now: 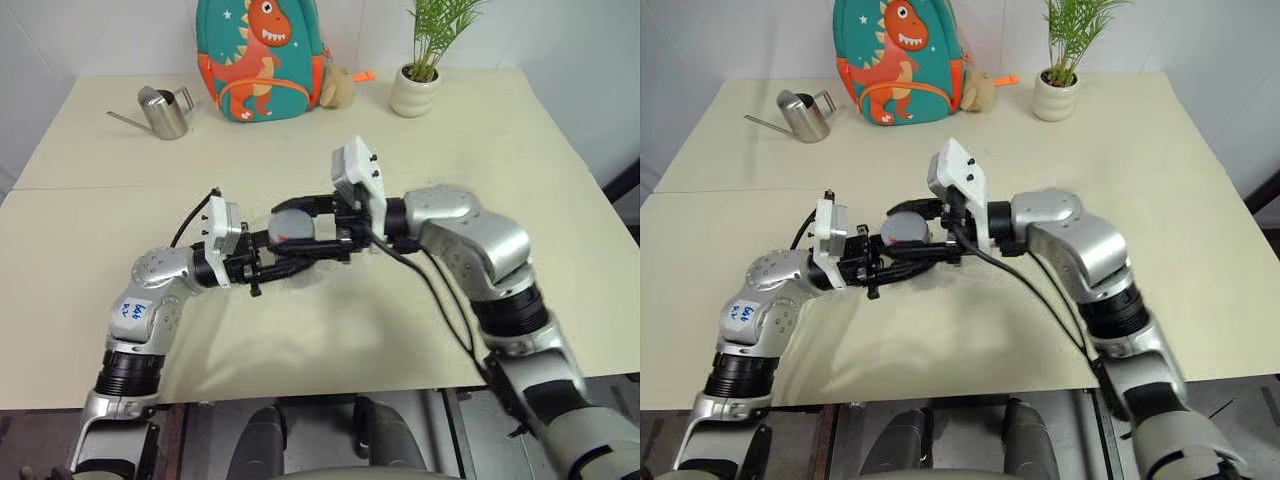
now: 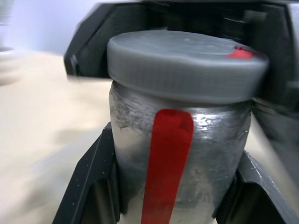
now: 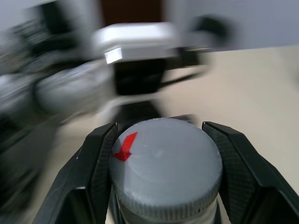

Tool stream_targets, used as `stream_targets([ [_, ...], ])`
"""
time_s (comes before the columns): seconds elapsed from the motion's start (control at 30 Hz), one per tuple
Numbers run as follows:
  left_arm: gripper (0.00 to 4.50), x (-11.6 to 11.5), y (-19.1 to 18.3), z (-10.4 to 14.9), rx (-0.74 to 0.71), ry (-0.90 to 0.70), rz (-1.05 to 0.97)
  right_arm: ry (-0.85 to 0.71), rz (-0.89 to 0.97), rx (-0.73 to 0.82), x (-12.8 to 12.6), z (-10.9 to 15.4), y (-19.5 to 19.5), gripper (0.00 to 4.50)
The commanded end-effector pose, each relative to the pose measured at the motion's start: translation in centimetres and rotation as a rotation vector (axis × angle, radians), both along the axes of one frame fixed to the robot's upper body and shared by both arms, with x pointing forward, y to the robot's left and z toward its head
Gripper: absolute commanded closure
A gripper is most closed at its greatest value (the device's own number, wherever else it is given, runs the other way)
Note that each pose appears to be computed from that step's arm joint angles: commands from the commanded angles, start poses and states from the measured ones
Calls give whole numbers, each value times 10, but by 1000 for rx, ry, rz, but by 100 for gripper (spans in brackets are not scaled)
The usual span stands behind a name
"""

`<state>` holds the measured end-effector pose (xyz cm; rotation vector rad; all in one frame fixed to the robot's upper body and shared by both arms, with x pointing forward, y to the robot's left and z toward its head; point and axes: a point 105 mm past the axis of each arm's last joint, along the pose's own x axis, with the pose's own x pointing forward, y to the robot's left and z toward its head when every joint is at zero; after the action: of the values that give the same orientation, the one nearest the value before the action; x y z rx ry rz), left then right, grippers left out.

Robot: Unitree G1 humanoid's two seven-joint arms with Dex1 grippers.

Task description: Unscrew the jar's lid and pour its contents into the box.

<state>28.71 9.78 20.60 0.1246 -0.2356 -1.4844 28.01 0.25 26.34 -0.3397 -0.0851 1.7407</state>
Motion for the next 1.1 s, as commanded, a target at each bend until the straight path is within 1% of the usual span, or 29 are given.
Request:
stream_targets([
  [0.03,259,-4,8,21,-22,16,-91,-93,257,-68,-22,20,-6,190],
  [0.1,259,-10,5,23,1,24,-150,-100,298,-98,-21,20,-7,190],
  [0.17,259,-12,3,23,10,20,-170,-105,300,-98,-18,21,-6,190],
  [0.37,259,-9,3,25,-28,4,-120,-85,248,-44,-10,21,-4,190],
  [0.4,259,-8,4,25,-30,1,-111,-52,225,-35,-8,22,-4,156],
  [0.47,259,-6,6,26,-41,-2,-88,-38,182,15,-3,29,-6,89],
  [0.57,259,0,11,28,-58,-13,-35,-76,84,86,9,39,-11,3],
  [0.7,259,11,19,29,-66,-33,48,-121,-71,145,26,44,-17,3],
  [0.83,259,18,20,28,-67,-41,88,-124,-177,153,33,40,-12,3],
  [0.93,259,20,18,28,-66,-41,89,-118,-202,155,33,35,-4,3],
  [1.1,259,23,14,27,-65,-39,87,-95,-191,161,25,33,11,3],
])
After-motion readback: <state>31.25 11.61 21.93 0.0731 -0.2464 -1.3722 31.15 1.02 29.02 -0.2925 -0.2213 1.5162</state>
